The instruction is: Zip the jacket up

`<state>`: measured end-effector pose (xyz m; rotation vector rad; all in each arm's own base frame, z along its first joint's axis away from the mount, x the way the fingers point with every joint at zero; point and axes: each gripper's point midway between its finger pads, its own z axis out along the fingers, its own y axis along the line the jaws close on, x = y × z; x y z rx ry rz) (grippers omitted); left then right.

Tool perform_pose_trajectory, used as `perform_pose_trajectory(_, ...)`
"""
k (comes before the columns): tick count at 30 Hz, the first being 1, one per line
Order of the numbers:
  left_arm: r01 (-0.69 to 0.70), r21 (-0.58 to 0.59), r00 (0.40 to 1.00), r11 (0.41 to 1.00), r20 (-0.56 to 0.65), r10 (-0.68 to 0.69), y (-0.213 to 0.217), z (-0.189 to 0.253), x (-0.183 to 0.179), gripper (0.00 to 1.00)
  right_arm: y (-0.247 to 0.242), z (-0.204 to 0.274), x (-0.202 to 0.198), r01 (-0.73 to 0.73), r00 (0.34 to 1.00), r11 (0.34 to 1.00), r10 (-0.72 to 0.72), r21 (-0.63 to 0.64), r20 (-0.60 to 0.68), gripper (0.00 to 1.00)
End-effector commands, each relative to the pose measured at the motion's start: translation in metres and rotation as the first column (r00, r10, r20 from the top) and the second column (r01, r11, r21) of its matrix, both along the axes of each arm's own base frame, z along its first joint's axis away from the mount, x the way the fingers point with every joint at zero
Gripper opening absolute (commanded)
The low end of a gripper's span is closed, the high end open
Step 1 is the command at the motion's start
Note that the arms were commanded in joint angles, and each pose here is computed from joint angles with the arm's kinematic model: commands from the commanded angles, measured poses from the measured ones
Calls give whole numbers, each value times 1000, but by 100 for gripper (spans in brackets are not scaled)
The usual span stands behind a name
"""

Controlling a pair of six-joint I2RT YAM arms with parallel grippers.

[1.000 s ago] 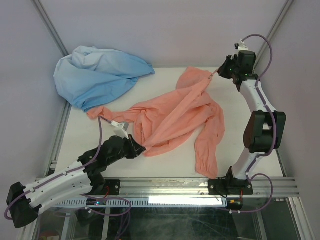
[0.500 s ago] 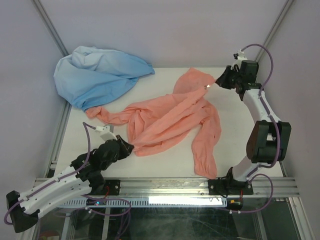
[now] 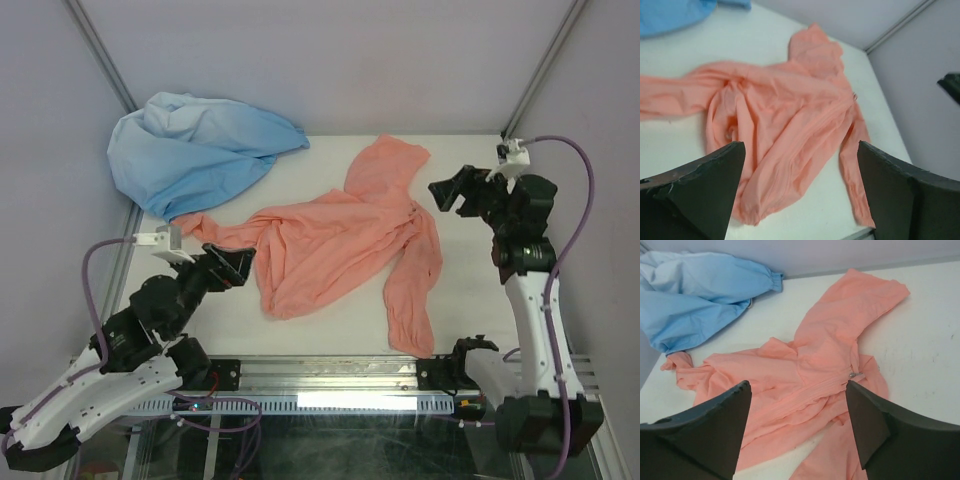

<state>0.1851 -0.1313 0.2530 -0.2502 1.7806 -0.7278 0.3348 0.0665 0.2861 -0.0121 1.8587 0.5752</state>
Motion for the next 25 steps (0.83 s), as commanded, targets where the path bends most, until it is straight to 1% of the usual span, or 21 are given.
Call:
perform_pose_trajectory(1, -62, 20, 969, 998, 241, 56, 28, 76, 2, 99, -12, 27, -37, 96, 984, 995, -94, -7, 149, 94)
perform_pose_trajectory(2, -76, 27, 958, 997, 279, 66, 33, 86, 1, 99, -14, 29, -45, 115, 979, 993, -112, -8, 169, 99)
perform_pose_trajectory(4, -107, 29, 936, 994, 341, 91, 42, 101, 1, 99, -19, 30, -60, 155, 968, 988, -152, -1, 201, 99)
perform_pose_trajectory(7, -164, 23, 909, 986, 393, 141, 54, 108, 4, 99, -26, 28, -78, 206, 947, 978, -202, 10, 249, 100)
perform_pose_trajectory(9, -172, 4, 904, 985, 398, 156, 58, 108, 2, 99, -29, 25, -85, 218, 936, 976, -208, -4, 284, 99)
perform_pose_trajectory(12, -189, -14, 907, 982, 382, 179, 63, 97, 1, 99, -33, 22, -91, 249, 916, 968, -239, 12, 323, 100)
perform_pose_trajectory(18, -214, -59, 902, 975, 371, 220, 75, 92, -3, 99, -45, 19, -92, 318, 891, 947, -313, 41, 329, 99)
perform_pose_trajectory(25, -216, -27, 908, 976, 361, 211, 70, 88, 1, 99, -41, 24, -94, 297, 892, 954, -292, 39, 345, 99)
